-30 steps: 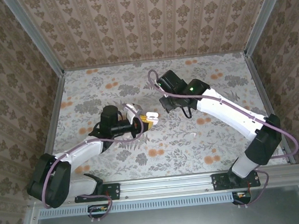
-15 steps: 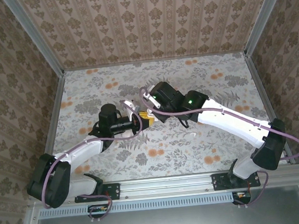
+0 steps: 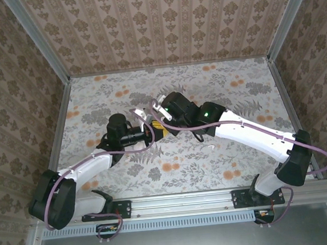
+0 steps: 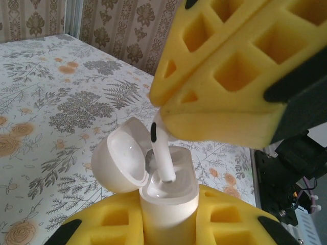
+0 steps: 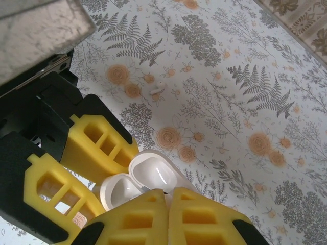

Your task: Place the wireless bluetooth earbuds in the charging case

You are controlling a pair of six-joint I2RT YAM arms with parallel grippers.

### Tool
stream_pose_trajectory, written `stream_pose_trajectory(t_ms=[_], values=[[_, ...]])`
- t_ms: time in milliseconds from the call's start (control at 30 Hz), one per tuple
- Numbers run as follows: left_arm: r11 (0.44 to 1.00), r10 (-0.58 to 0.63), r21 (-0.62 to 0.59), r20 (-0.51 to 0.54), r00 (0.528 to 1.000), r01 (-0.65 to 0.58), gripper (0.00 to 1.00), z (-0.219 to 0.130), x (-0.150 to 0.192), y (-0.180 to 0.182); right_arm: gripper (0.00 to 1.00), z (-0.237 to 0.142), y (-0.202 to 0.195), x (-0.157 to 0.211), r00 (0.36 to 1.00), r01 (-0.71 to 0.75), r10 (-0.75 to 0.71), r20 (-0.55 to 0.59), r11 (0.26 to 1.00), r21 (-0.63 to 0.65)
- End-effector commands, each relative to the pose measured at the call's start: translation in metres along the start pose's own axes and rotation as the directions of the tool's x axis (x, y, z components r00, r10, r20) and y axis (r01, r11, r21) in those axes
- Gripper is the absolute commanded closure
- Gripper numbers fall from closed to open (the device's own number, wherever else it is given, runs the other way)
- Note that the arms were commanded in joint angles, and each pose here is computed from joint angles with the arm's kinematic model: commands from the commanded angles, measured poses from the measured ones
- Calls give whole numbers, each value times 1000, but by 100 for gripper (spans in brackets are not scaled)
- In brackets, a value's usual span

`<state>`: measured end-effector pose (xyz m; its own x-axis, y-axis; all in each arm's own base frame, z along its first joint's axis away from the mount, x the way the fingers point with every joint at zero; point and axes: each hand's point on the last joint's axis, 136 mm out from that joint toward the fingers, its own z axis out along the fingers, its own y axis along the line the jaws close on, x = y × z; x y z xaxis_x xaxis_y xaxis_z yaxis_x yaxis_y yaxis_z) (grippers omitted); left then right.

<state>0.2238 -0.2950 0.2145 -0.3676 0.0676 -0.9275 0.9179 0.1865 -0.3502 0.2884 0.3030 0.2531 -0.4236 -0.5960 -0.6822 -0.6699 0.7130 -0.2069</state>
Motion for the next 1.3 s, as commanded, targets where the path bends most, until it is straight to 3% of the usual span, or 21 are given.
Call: stream_pose_trajectory(t_ms=[0,733,1267], values=[[999,25,27,35,999,-26,100,-2,-10,-10,93,4,1,1,1000,7,-7,-1,1000,14],[1000,25,17,42,999,-26,100,-1,-10,-10,93,-9,-12,-7,998,-41,37,57,996,80],[1000,27,14,48,998,-27,100,-1,-13,-10,93,-18,-5,-12,991,-86,83,101,996,24]])
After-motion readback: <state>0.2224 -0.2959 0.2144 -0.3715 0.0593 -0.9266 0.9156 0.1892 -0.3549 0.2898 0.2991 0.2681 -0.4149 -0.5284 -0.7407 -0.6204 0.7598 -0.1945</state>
